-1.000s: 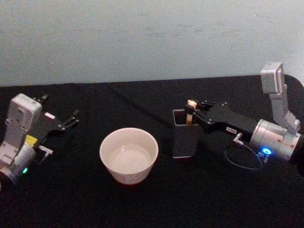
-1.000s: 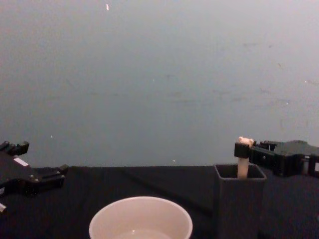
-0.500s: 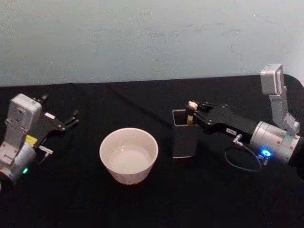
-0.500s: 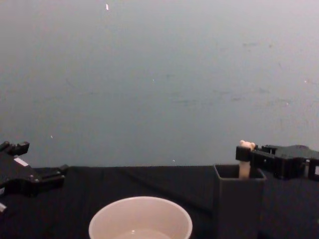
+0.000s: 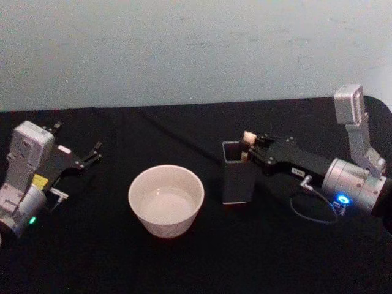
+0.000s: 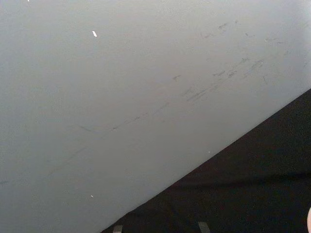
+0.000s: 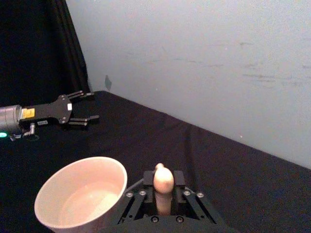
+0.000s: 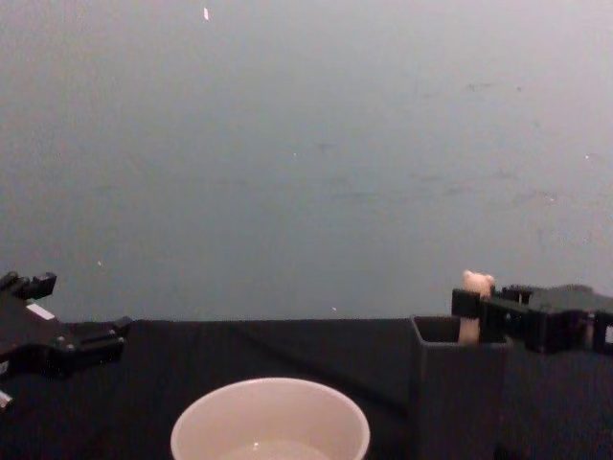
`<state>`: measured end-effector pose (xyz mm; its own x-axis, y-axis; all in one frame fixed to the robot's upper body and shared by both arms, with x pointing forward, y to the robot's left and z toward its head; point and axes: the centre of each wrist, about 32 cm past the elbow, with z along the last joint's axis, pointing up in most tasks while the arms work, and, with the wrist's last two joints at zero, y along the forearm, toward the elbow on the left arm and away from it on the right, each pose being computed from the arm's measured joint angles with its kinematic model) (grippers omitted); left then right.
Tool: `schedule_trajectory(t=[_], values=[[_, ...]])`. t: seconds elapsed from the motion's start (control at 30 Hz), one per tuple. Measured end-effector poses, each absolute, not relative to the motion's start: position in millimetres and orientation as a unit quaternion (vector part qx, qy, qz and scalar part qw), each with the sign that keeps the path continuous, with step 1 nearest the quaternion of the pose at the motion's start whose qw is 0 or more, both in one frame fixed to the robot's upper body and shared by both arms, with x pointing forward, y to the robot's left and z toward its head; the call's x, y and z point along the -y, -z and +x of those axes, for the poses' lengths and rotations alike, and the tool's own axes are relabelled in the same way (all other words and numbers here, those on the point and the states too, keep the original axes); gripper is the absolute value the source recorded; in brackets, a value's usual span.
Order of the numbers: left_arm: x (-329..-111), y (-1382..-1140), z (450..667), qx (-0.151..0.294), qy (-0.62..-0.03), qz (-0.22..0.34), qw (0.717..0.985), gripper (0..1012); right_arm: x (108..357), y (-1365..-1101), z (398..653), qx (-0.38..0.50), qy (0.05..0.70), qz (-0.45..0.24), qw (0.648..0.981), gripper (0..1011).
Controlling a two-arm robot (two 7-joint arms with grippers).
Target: Pick up the stirring spoon with one hand, stir inside the cup, then place it back in its original position.
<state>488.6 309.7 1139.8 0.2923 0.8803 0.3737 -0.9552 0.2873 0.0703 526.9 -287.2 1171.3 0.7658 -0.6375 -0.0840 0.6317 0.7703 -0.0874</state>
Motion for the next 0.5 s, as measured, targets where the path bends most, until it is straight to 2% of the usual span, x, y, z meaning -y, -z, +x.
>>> schedule_trajectory(t=[0.17,0.23,0.27,0.5], values=[[-309.7,-1139.8,488.6,0.132,-0.58,0.141,0.791,1001,287.2,-1170.8,526.8,-0.055,0.338,-0.029,0.939,359],[-309.7,-1139.8,488.6,0.132,-0.58,0.141,0.791,1001,287.3,-1170.7,526.8,-0.055,0.338,-0.029,0.939,469],[-309.6,-1139.8,488.6,0.132,-0.58,0.141,0.791,1001,287.3,-1170.8,526.8,-0.055,0.337,-0.029,0.939,469],[-309.7,-1139.8,488.6,0.132,-0.58,0.142,0.791,1001,287.4,-1171.0,527.0,-0.054,0.337,-0.028,0.939,693]])
